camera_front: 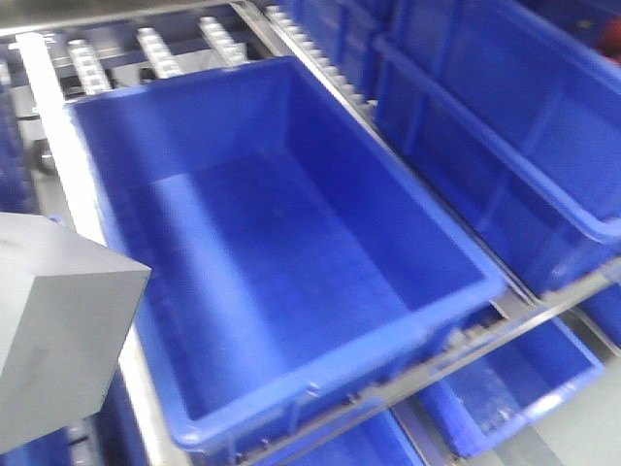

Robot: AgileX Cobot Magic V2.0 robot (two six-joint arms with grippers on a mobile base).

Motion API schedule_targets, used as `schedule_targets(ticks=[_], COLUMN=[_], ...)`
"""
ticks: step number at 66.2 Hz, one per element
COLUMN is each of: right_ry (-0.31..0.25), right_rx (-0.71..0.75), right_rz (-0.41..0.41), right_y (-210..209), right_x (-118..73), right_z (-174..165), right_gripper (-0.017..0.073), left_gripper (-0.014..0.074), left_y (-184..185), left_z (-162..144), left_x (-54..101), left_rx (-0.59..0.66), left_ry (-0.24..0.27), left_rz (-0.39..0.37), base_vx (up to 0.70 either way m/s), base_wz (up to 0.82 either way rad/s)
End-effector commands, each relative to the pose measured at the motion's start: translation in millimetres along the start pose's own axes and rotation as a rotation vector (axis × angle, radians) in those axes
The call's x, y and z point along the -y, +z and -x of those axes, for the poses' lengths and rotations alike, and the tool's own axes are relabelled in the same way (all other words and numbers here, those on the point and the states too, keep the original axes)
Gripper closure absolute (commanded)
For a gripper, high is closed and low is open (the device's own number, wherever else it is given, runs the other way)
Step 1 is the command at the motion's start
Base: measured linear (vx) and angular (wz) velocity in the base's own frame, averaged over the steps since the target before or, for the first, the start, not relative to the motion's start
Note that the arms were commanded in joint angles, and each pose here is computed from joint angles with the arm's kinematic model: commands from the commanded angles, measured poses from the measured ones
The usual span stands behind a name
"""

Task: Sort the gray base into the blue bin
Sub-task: 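Turn the base to face the rack of open blue bins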

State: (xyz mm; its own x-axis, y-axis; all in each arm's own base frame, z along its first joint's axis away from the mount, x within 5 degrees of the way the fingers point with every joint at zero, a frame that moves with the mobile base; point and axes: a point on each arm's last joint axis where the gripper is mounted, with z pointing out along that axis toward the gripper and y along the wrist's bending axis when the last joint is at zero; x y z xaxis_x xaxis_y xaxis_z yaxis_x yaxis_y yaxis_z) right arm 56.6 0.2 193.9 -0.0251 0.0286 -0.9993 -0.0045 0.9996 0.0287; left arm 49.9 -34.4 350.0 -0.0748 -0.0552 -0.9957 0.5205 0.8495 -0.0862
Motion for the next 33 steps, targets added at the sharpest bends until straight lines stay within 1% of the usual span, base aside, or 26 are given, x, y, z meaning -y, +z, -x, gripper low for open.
schedule_targets(ticks=[1, 33], right_ry=[-0.013, -0.013], right_rx=[0.091, 0.091], right_rz=[0.000, 0.000], right_y=[-1.2, -1.2], right_x=[-0.2, -0.2], right_z=[8.9, 8.9], right_gripper=[0.0564, 0.0564], left_gripper=[0.0599, 0.0599], left_y=[-2.3, -2.3], left_z=[18.3, 18.3], left_x=[0.1, 0.1], left_rx=[0.125, 0.125], left_ry=[-0.020, -0.020], left_rz=[0.005, 0.005], base_vx=[0.08, 0.06], base_wz=[0.33, 0.31])
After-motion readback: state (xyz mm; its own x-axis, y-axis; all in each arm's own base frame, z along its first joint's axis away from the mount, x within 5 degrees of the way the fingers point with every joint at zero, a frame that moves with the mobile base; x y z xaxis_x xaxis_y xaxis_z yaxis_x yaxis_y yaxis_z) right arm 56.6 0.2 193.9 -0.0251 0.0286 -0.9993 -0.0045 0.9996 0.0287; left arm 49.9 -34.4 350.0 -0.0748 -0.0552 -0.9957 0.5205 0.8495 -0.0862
